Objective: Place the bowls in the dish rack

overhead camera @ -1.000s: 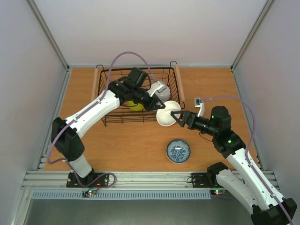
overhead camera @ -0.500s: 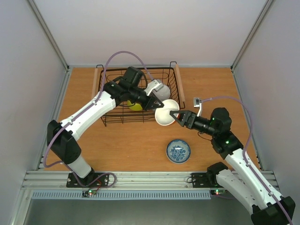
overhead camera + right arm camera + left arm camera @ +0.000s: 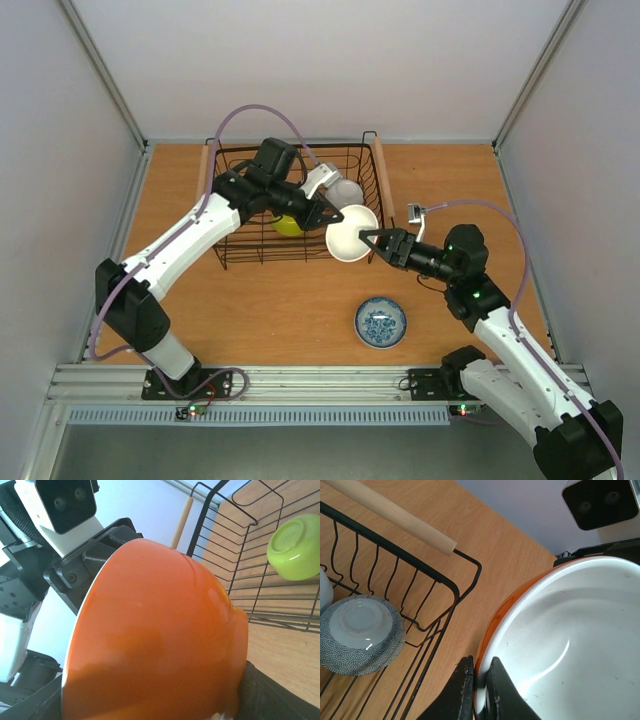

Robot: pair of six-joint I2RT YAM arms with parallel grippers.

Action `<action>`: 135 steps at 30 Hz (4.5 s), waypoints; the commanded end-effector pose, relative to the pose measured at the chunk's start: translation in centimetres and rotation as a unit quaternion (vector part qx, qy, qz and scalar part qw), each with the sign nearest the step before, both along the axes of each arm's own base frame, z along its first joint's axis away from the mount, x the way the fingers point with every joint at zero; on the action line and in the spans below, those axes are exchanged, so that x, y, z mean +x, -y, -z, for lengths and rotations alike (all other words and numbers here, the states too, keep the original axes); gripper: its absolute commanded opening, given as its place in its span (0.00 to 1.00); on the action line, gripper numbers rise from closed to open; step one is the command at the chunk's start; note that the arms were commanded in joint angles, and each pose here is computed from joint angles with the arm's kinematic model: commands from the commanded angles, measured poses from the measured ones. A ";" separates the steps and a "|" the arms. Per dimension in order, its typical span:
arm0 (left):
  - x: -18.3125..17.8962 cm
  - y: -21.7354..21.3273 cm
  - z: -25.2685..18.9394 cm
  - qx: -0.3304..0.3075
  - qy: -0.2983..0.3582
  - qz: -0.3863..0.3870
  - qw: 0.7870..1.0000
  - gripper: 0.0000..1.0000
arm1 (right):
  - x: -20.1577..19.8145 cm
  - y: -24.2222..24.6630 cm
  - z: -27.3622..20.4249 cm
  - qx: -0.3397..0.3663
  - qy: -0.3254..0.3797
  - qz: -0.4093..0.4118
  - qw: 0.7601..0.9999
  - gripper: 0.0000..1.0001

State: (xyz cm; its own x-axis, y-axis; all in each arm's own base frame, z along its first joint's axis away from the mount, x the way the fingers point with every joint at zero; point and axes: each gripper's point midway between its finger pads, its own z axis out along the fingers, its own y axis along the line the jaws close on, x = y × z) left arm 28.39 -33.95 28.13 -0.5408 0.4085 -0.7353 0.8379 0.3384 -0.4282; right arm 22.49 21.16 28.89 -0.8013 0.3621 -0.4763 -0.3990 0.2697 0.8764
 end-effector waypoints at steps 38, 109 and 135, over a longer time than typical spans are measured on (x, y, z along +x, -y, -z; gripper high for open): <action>7.0 -20.8 -5.5 0.157 0.282 -0.355 0.877 1.00 | 14.1 -9.2 9.5 -0.624 0.029 -0.086 0.776 0.01; 5.6 -26.5 -9.1 0.172 0.351 -0.447 0.805 0.99 | 10.3 -16.9 20.6 -0.759 0.093 -0.220 0.606 0.99; 5.6 -27.1 -10.2 0.174 0.359 -0.457 0.795 0.99 | 11.0 -19.1 20.6 -0.743 0.114 -0.217 0.622 0.99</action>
